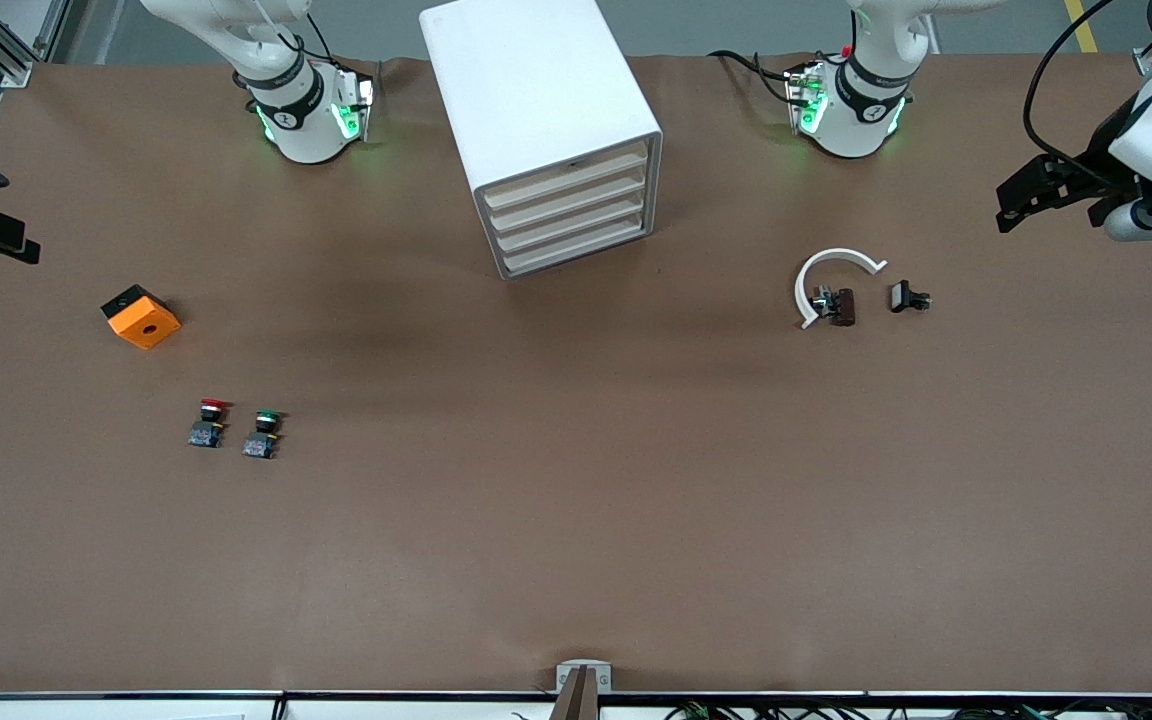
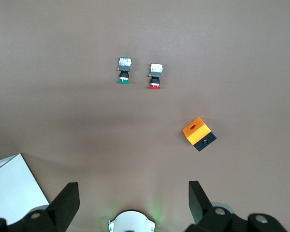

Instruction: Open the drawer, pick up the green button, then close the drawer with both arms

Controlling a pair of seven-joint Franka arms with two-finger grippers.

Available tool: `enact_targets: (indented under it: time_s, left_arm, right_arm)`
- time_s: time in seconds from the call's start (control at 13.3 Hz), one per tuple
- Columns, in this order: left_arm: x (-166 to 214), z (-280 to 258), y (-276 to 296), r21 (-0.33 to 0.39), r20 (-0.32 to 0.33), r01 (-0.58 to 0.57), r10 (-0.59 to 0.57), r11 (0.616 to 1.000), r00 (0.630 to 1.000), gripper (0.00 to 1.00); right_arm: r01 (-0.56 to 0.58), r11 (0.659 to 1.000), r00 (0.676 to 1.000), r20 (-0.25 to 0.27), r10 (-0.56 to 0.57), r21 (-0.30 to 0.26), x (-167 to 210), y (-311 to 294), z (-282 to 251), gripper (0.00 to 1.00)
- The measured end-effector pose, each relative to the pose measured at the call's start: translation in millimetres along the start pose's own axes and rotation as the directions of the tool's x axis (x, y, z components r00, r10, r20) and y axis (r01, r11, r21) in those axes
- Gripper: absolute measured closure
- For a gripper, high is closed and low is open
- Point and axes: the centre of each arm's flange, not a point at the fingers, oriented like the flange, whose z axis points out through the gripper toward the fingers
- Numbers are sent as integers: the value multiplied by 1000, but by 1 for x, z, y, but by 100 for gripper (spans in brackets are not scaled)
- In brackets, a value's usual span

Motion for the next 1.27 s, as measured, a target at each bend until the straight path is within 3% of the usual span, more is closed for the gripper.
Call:
enact_targets:
  time_s: [0.45, 1.27]
  left_arm:
    - [0, 7, 0, 1, 7, 0, 0, 1000, 1000, 0]
    - [-1, -3, -7, -3, -24, 14, -14, 1000, 1000, 0]
  right_arm:
    - [-35, 999, 996, -83, 35, 7, -33, 2, 4, 0]
    - [-38, 999, 994, -102, 39, 10, -47, 2, 7, 0]
